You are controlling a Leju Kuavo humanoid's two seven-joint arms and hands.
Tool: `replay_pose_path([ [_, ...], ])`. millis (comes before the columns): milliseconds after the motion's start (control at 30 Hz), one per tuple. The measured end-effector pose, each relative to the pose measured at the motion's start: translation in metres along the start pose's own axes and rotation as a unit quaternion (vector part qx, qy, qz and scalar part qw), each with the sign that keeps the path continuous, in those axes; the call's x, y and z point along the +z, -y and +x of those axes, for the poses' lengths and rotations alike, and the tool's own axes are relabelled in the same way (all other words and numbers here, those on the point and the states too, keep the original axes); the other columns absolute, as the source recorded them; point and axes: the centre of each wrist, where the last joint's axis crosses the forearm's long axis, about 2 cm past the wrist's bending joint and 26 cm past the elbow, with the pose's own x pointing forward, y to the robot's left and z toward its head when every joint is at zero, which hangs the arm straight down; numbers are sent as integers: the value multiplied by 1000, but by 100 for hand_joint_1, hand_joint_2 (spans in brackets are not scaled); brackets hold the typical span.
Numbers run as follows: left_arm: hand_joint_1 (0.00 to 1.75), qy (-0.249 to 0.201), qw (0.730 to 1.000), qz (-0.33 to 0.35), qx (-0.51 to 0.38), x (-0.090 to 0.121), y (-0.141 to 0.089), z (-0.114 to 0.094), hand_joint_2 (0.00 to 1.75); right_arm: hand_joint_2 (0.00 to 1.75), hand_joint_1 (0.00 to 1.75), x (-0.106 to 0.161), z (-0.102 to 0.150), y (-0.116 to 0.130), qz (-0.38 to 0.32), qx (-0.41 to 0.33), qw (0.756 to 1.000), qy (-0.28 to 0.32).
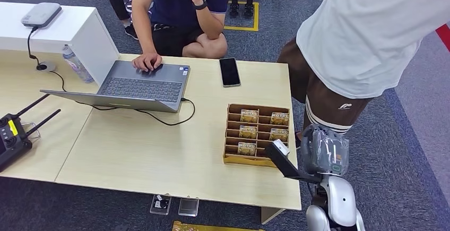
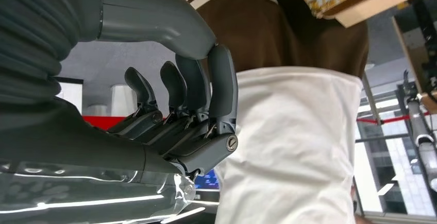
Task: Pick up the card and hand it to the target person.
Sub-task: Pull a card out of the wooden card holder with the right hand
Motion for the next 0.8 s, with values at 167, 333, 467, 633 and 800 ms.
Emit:
replay_pose_path([
  [167,0,1,1000,0,-3,0,0,0,175,175,98,-1,0,-6,12,1,1000,3],
  [333,0,4,1000,0,-8,0,0,0,175,175,75,-1,0,-12,30,-1,1000,5],
  [467,0,5,1000,0,-11,0,0,1,175,175,72,-1,0,-18,44,-3,999,5],
  [633,0,5,1000,-1,-14,0,0,1,175,175,66,0,0,-23,55,-2,998,5],
  [800,0,5,1000,-2,-15,0,0,1,175,175,72,1,-1,-25,59,-1,998,4],
])
